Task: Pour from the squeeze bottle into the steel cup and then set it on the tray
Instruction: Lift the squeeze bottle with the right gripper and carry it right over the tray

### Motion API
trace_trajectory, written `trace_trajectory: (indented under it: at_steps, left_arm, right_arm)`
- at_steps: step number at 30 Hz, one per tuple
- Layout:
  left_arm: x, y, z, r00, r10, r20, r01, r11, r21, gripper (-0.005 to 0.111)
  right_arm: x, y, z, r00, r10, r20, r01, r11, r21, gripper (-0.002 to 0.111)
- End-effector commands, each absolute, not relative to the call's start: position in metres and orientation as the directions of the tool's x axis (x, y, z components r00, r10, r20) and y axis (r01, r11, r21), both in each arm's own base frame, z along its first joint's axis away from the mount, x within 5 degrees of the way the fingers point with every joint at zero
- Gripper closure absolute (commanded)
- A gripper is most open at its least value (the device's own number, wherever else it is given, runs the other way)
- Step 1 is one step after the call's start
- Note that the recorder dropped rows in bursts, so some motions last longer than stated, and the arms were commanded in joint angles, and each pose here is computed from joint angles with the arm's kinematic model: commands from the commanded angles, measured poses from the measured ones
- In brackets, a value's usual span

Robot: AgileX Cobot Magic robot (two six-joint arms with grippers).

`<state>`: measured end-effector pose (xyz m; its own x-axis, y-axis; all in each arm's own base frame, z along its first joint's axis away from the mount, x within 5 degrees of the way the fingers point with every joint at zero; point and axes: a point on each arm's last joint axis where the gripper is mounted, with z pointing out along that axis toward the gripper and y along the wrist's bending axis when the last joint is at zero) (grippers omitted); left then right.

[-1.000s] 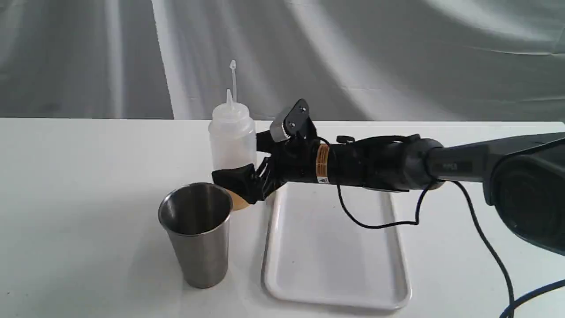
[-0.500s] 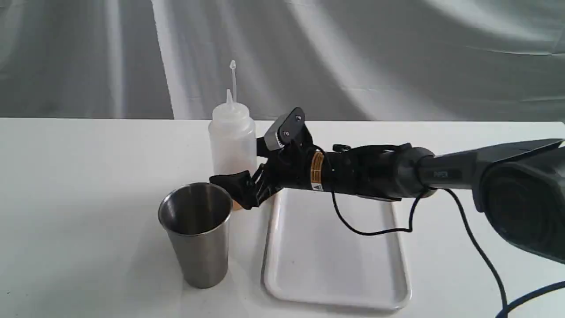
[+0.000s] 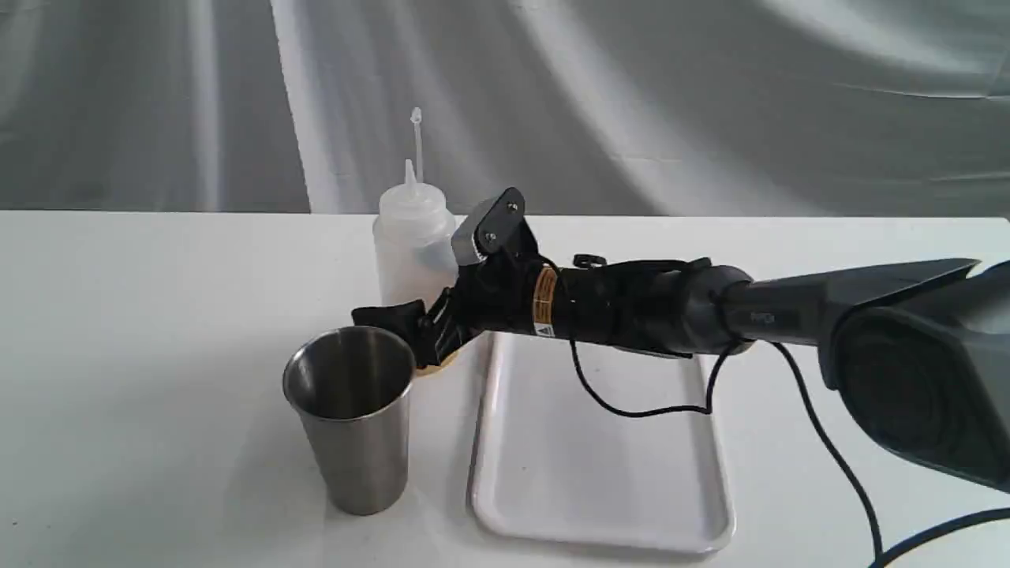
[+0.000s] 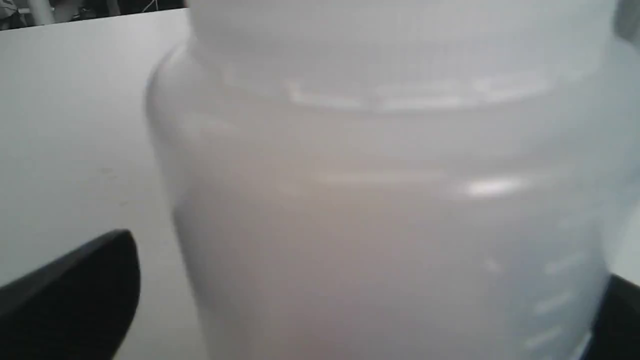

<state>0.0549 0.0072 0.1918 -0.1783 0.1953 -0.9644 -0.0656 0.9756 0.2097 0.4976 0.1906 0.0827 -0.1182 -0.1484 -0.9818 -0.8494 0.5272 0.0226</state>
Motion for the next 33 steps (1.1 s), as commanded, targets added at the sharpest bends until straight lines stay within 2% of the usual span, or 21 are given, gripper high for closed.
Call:
trace_trajectory:
  at_steps: [1, 6, 11, 14, 19, 33]
  left_arm:
    - [0.055, 0.007, 0.192, -0.168, 0.188, -0.968, -0.069, 0.977, 0.202, 0.098]
    - [0.055, 0.007, 0.192, -0.168, 0.190, -0.967, -0.069, 0.977, 0.204, 0.098]
    - [0.055, 0.007, 0.192, -0.168, 0.190, -0.967, -0.069, 0.977, 0.204, 0.098]
    - [0.055, 0.007, 0.192, -0.168, 0.190, -0.967, -0.069, 0.977, 0.204, 0.098]
    - [0.055, 0.007, 0.192, -0.168, 0.188, -0.968, -0.069, 0.977, 0.202, 0.098]
    - [0.055, 0.007, 0.192, -0.168, 0.191, -0.967, -0.069, 0.976, 0.204, 0.098]
  right_arm:
    - [0.499, 0.192, 0.086, -0.117, -0.133, -0.984, -0.847, 0.530, 0.029, 0.007]
    - [0.499, 0.192, 0.086, -0.117, -0.133, -0.984, -0.847, 0.530, 0.029, 0.027]
    - [0.498, 0.193, 0.088, -0.110, -0.114, -0.987, -0.854, 0.519, 0.036, 0.054]
    - [0.497, 0.193, 0.088, -0.120, -0.102, -0.987, -0.855, 0.516, 0.051, 0.063]
    - [0.498, 0.192, 0.089, -0.131, -0.091, -0.987, -0.854, 0.516, 0.066, 0.072]
    - [0.492, 0.176, 0.091, -0.163, -0.108, -0.981, -0.848, 0.523, 0.083, 0.074]
